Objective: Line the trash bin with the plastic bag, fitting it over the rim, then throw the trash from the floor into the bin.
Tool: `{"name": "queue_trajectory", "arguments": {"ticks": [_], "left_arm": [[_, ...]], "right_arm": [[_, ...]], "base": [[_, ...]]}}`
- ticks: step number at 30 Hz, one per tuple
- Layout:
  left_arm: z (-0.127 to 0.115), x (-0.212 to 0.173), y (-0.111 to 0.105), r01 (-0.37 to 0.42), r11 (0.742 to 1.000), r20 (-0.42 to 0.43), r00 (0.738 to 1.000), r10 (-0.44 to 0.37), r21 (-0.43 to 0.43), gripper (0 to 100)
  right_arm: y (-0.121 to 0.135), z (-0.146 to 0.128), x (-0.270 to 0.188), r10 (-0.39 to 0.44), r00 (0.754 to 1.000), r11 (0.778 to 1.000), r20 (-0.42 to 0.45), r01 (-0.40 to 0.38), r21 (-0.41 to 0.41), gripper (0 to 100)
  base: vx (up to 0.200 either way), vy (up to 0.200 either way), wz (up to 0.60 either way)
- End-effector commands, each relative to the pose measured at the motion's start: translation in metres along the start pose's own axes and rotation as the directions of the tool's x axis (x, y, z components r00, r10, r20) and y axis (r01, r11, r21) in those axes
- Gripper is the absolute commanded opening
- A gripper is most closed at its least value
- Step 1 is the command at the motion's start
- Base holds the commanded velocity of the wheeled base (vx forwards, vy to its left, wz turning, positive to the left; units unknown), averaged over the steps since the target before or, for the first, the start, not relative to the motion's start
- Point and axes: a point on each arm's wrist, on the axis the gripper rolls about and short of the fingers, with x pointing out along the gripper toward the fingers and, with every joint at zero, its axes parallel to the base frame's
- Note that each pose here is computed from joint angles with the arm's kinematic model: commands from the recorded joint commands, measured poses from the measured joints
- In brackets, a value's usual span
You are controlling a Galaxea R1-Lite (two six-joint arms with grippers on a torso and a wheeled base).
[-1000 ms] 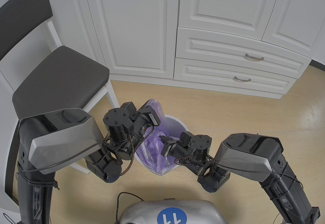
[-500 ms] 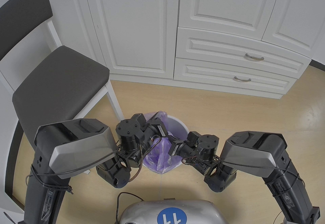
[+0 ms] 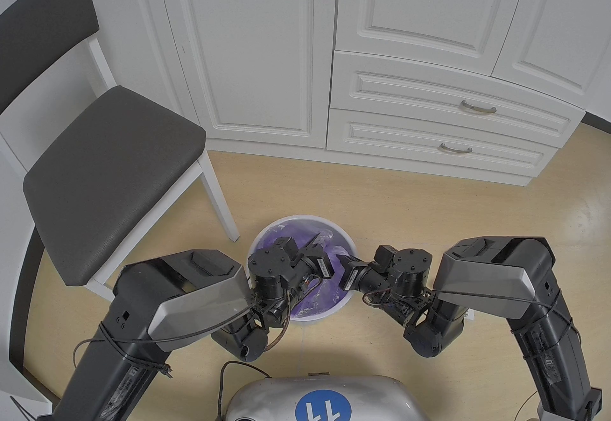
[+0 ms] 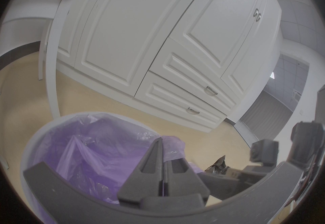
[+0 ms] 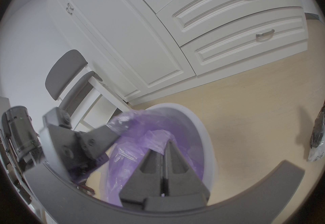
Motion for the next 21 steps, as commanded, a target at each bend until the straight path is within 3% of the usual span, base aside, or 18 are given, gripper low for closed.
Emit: {"name": "queue_trajectory", "arguments": {"ticks": [1,4,6,10,11,12,13,21], "left_arm": [[-0.019,0.008,0.011,-0.011,1.0,-0.028,1.0,0.011,0.002,0],[-0.008,0.014,0.015,-0.019,1.0,-0.004,1.0,0.019,-0.006,0],[0.017,0.015,0.016,-0.022,1.0,0.049,0.999,0.023,-0.018,0],[0.041,0.007,0.019,-0.041,0.999,0.07,0.997,0.042,-0.02,0],[0.06,-0.003,0.021,-0.05,0.999,0.087,0.995,0.052,-0.019,0],[0.06,-0.003,0.021,-0.05,0.999,0.087,0.995,0.052,-0.019,0],[0.076,-0.013,0.023,-0.069,0.997,0.085,0.994,0.071,-0.02,0],[0.079,-0.047,0.048,-0.175,0.985,-0.003,0.985,0.175,0.006,0]], "right_arm": [[-0.001,0.001,-0.001,0.003,1.0,1.0,0.014,-0.003,-0.004,0],[-0.005,0.005,-0.001,-0.008,1.0,1.0,0.023,0.008,-0.012,0],[-0.012,0.016,-0.005,-0.031,0.999,0.998,0.036,0.032,-0.048,0],[-0.019,0.028,-0.016,-0.063,0.997,0.991,0.035,0.067,-0.117,0],[-0.024,0.036,-0.025,-0.086,0.996,0.982,0.031,0.09,-0.168,0],[-0.024,0.036,-0.025,-0.086,0.996,0.982,0.031,0.09,-0.168,0],[-0.032,0.041,-0.033,-0.108,0.994,0.972,0.023,0.111,-0.209,0],[-0.055,0.037,-0.046,-0.192,0.981,0.94,-0.01,0.181,-0.29,0]], "base": [[0.0,0.0,0.0],[0.0,0.0,0.0],[0.0,0.0,0.0],[0.0,0.0,0.0],[0.0,0.0,0.0],[0.0,0.0,0.0],[0.0,0.0,0.0],[0.0,0.0,0.0]]}}
